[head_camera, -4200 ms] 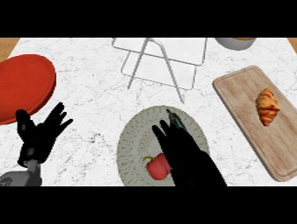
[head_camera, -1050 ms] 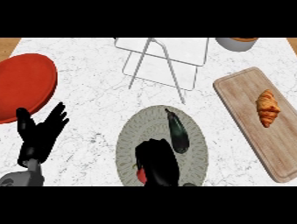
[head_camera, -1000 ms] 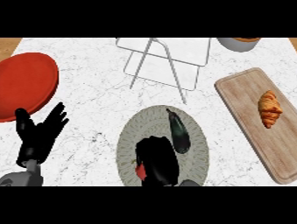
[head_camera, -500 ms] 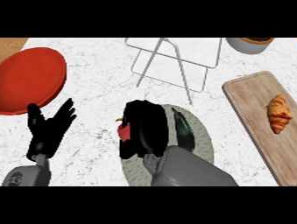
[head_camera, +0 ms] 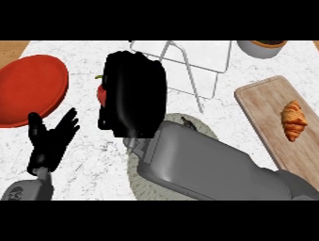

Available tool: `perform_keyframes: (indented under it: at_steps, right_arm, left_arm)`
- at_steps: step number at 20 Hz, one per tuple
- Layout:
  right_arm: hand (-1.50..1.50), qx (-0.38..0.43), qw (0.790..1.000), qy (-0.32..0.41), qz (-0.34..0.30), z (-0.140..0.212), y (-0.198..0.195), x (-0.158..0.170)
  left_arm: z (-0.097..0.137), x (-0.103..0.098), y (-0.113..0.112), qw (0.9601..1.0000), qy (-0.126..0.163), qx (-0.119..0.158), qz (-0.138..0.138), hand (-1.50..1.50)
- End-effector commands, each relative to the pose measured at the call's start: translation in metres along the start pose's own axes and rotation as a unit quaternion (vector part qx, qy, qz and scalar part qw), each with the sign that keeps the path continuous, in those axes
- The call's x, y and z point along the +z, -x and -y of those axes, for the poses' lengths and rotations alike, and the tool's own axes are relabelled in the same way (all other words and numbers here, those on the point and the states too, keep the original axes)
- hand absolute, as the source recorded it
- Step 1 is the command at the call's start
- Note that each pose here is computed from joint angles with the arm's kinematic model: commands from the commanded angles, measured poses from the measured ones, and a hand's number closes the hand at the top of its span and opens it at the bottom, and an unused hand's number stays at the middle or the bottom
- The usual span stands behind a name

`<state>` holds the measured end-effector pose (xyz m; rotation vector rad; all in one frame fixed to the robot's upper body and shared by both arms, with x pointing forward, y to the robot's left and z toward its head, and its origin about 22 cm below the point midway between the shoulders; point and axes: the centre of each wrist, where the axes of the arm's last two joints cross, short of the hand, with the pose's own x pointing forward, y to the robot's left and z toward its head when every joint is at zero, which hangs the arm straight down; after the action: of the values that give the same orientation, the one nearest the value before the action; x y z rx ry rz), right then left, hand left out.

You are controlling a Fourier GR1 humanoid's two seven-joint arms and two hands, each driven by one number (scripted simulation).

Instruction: Pick the bell pepper from the placemat and place it in the tiered shelf

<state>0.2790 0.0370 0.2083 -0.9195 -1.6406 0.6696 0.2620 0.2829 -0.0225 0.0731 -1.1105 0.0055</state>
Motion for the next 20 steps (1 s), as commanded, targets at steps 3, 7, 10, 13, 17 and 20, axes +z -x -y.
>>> perform_keyframes:
  at_steps: [3, 7, 10, 13, 17, 20]
  right_arm:
    - [1.5, -0.011, 0.993, 0.062, -0.102, 0.053, -0.057, -0.024]
    - [1.5, -0.02, 0.99, 0.065, -0.124, 0.079, -0.073, -0.041]
    - [1.5, -0.041, 0.986, 0.089, -0.132, 0.094, -0.08, -0.058]
    - [1.5, -0.032, 0.983, 0.103, -0.149, 0.11, -0.079, -0.08]
    - [1.5, -0.02, 0.983, 0.104, -0.148, 0.128, -0.07, -0.101]
    - [1.5, -0.022, 0.983, 0.104, -0.149, 0.141, -0.072, -0.114]
  left_arm:
    - [0.005, 0.001, 0.01, 1.0, -0.006, -0.002, -0.007, 0.0]
    - [-0.008, 0.0, 0.015, 0.9999, -0.012, 0.007, -0.005, 0.0]
    - [-0.001, 0.005, 0.018, 0.9999, -0.01, 0.005, -0.003, 0.0]
    - [-0.007, 0.003, 0.008, 0.9999, -0.011, 0.001, -0.005, 0.0]
    - [-0.008, 0.006, 0.012, 0.9998, -0.013, 0.014, 0.005, 0.0]
    - [-0.019, 0.005, 0.004, 0.9997, -0.021, 0.008, -0.008, 0.0]
